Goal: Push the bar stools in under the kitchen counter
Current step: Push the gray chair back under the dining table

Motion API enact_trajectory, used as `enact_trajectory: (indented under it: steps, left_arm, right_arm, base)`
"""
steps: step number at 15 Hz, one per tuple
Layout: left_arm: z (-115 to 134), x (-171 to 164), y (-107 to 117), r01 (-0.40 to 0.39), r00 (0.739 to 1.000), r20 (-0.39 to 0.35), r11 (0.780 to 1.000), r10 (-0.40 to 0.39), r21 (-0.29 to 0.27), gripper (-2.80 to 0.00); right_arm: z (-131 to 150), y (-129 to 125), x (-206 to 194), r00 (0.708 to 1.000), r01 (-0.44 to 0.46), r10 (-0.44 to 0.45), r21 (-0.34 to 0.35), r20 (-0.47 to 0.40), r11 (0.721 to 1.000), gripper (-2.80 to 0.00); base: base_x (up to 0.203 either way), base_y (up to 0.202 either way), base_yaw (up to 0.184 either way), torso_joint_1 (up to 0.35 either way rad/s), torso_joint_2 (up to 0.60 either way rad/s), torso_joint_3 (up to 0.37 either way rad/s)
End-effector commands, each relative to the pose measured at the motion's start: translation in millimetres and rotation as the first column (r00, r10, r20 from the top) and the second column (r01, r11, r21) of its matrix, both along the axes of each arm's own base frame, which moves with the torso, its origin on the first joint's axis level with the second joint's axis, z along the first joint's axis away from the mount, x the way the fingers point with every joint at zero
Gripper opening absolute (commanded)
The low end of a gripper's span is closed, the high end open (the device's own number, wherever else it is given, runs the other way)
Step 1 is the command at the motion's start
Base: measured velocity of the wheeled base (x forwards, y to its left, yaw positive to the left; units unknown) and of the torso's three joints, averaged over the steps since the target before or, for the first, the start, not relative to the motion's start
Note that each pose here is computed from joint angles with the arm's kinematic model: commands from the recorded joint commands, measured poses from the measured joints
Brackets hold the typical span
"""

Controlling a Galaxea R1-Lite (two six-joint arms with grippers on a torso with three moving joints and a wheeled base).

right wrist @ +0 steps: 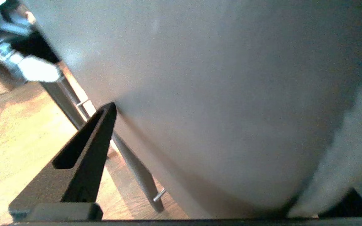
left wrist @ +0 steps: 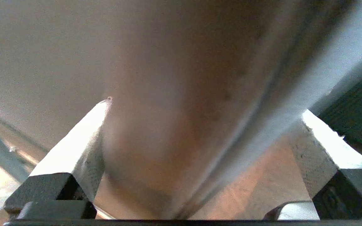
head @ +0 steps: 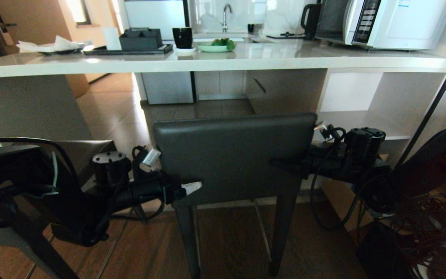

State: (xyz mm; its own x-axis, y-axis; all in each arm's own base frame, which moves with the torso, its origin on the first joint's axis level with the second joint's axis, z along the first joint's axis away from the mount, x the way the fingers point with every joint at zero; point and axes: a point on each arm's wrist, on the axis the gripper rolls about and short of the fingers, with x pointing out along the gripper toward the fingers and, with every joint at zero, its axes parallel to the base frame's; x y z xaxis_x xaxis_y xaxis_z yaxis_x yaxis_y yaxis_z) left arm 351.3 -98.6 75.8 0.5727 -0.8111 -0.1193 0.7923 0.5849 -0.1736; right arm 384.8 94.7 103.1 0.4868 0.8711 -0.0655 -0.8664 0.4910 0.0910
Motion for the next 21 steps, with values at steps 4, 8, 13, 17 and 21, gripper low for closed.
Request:
enact_trajectory:
  steps: [4,8,13,17,21]
  left_arm:
    - [16,29,12,-0.067,0.998,0.02,0.998,0.067,-0.002,0.0]
    - [12,30,14,-0.071,0.997,0.008,0.997,0.071,0.009,0.0]
    - [-1,33,14,-0.082,0.988,0.129,0.997,0.081,-0.001,0.0]
    - [-13,35,13,-0.177,0.973,0.15,0.984,0.173,0.013,0.0]
    - [-10,30,11,-0.174,0.974,0.149,0.985,0.17,0.016,0.0]
  right_arm:
    - [-22,-9,-10,0.999,0.01,-0.01,-0.004,-0.037,1.0,0.0]
    - [-19,-9,-8,1.0,0.011,-0.011,-0.001,-0.025,1.0,0.0]
    - [-18,-11,-3,1.0,0.021,-0.021,0.004,-0.018,1.0,0.0]
    - [-17,-13,-2,1.0,0.026,-0.026,0.005,-0.016,1.0,0.0]
    - [-17,-13,-3,1.0,0.026,-0.026,0.005,-0.015,1.0,0.0]
  base:
    - [0.0,0.0,0.0,0.0,0.0,0.0]
    - [0.0,0.0,0.0,0.0,0.0,0.0]
    - [0.0,0.0,0.0,0.0,0.0,0.0]
    - [0.0,0.0,0.0,0.0,0.0,0.0]
    - [0.0,0.0,0.0,0.0,0.0,0.0]
